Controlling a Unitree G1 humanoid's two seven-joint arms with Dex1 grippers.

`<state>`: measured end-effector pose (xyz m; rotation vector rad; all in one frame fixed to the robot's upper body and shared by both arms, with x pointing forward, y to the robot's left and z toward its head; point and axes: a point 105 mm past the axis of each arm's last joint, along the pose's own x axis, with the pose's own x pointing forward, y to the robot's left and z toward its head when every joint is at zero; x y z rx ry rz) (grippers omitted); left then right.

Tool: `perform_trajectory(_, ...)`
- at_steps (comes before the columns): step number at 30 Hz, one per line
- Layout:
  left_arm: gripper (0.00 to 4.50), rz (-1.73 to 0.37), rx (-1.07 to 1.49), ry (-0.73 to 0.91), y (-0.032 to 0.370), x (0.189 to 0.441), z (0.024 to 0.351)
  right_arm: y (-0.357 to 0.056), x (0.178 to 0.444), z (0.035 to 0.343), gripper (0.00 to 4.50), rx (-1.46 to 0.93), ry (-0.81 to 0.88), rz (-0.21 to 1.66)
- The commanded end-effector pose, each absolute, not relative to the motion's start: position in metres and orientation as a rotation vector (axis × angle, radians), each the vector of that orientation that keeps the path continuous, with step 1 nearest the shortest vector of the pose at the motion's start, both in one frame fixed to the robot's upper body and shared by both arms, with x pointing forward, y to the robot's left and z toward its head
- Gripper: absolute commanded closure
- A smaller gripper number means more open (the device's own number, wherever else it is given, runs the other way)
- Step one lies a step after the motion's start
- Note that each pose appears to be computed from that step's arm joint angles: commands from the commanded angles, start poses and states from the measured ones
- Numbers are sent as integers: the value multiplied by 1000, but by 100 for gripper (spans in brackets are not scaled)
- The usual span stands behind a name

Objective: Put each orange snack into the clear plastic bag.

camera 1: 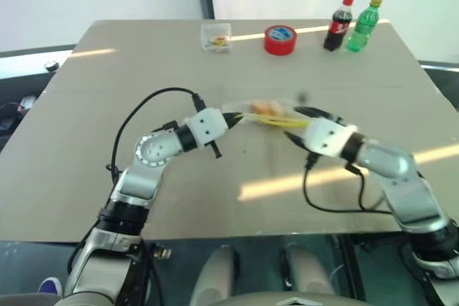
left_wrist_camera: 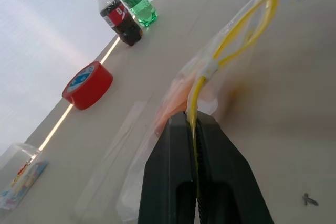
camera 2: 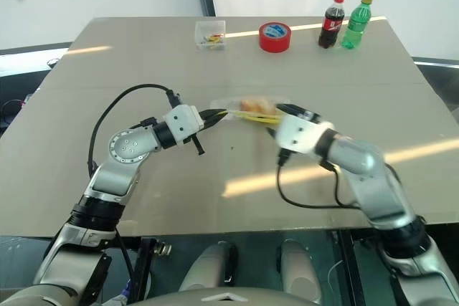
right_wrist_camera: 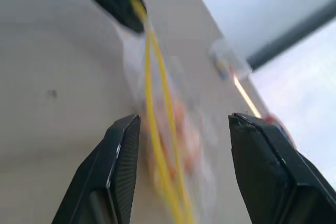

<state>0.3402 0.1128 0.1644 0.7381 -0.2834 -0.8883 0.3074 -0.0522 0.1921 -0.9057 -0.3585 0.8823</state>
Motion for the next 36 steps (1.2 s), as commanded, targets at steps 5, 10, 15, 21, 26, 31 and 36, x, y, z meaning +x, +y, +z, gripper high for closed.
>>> perform_trajectory(5,450,-868,873,-339,110,337,177,-20,311,199,179,-972,-445,951)
perform_trajectory(10,450,-859,918,-336,109,336,178,-16,313,197,179,-988,-445,974)
perform_trajectory(15,450,-866,929,-344,106,331,180,-11,314,195,179,-1000,-446,995)
perform_trajectory(21,450,-875,924,-351,103,327,182,-9,314,193,179,-989,-435,1015)
perform_trajectory(26,450,-878,916,-347,102,326,181,-10,318,194,301,-991,-428,1010)
perform_trajectory(31,450,-874,907,-346,102,326,182,-10,319,195,346,-1001,-432,1007)
perform_trajectory(36,450,-874,902,-348,101,326,183,-13,320,193,346,-1008,-425,1001)
